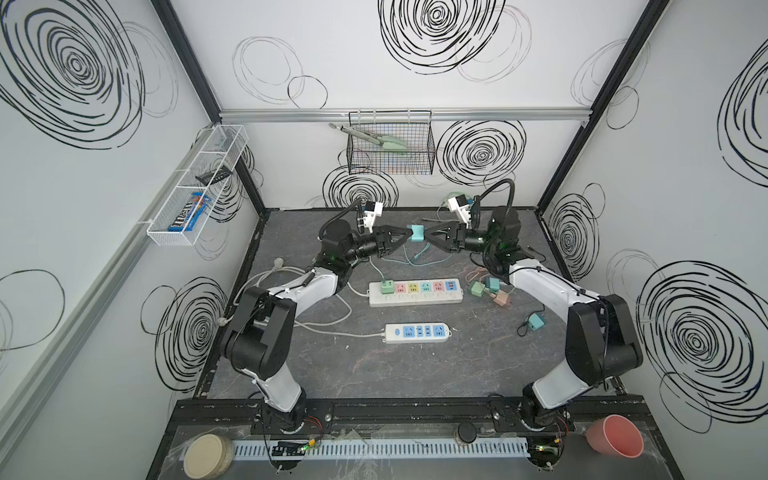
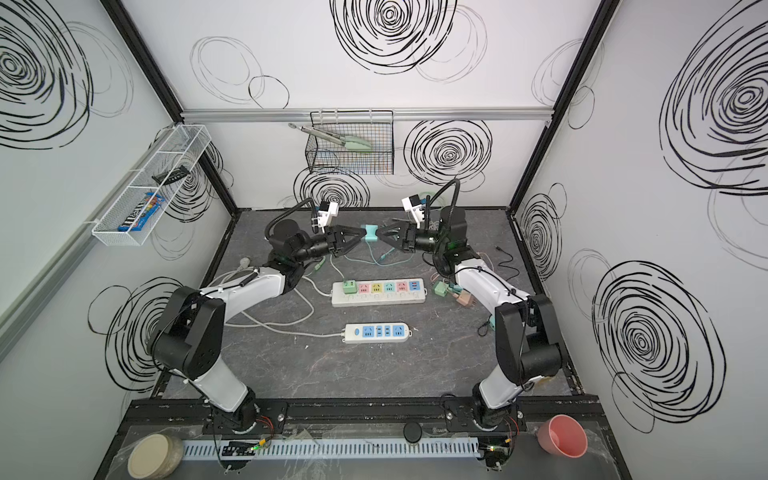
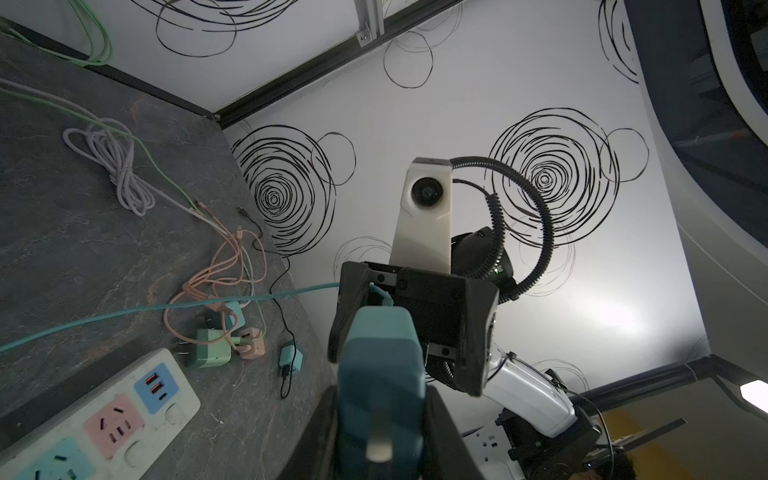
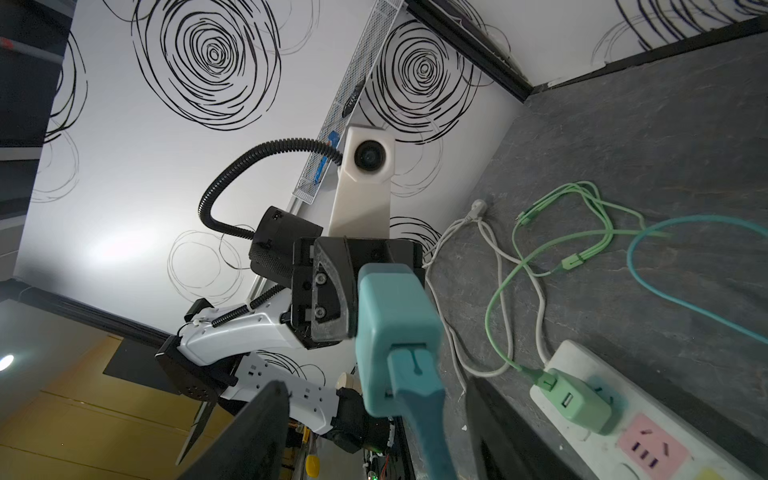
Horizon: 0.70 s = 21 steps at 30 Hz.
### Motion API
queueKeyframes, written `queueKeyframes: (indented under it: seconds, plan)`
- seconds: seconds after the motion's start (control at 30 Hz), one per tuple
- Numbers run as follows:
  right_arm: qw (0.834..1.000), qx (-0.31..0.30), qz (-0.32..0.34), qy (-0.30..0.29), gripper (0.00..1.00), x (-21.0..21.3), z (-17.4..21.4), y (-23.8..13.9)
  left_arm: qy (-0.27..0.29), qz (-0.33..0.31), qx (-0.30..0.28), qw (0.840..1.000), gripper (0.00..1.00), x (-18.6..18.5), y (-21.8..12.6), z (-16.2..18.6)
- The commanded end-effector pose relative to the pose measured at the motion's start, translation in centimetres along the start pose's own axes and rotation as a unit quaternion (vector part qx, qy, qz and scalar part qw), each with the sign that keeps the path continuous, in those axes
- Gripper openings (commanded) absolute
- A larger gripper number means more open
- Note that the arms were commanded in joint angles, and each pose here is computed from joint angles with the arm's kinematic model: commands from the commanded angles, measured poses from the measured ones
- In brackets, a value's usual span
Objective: Insert the plug
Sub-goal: 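Hold the teal charger between both grippers above the long strip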
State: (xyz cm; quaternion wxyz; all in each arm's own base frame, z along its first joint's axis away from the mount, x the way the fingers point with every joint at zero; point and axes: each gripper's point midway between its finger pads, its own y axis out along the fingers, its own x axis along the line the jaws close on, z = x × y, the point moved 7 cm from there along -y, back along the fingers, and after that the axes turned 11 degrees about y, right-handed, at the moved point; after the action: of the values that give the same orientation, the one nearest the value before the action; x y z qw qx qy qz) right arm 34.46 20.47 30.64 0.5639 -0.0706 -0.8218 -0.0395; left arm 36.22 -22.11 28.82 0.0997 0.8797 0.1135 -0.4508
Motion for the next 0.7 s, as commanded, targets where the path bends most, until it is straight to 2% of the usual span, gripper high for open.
queueKeyframes:
  seconds: [0.0,0.07,0.17,0.3,0.43,0.53,0.6,0.67]
  plan:
    - [0.999,0.009,-0.024,-0.036,0.63,2.2,0.2,0.2,0.042,0.029,-0.014,0.999,0.00,-2.3,0.1,-0.9]
    - [0.999,0.009,-0.024,-0.030,0.64,2.2,0.2,0.2,0.041,0.025,-0.024,0.999,0.00,-2.4,-0.1,-1.0]
    - [1.000,-0.007,-0.005,-0.010,0.75,1.3,0.4,-0.3,0.045,0.018,-0.049,0.998,0.00,-2.5,-0.5,-1.9]
    - [0.999,-0.048,0.022,0.008,0.80,-0.2,0.5,-2.6,0.053,0.009,-0.106,0.993,0.00,-2.7,-1.7,-4.2]
    - [0.999,-0.017,0.040,-0.011,0.80,-0.9,1.6,-2.9,0.061,-0.028,-0.137,0.988,0.00,-1.8,-1.7,-5.5]
    - [0.999,0.007,0.036,-0.017,0.71,-0.7,2.6,-2.2,0.075,-0.069,-0.114,0.988,0.00,-0.7,-0.1,-5.1]
    - [1.000,-0.013,0.026,-0.007,0.54,-0.3,2.6,-2.1,0.078,-0.091,-0.101,0.988,0.00,-0.2,0.5,-4.5]
    - [0.999,-0.040,0.006,0.011,0.44,0.1,2.0,-2.2,0.079,-0.090,-0.094,0.988,0.00,-0.3,0.7,-4.1]
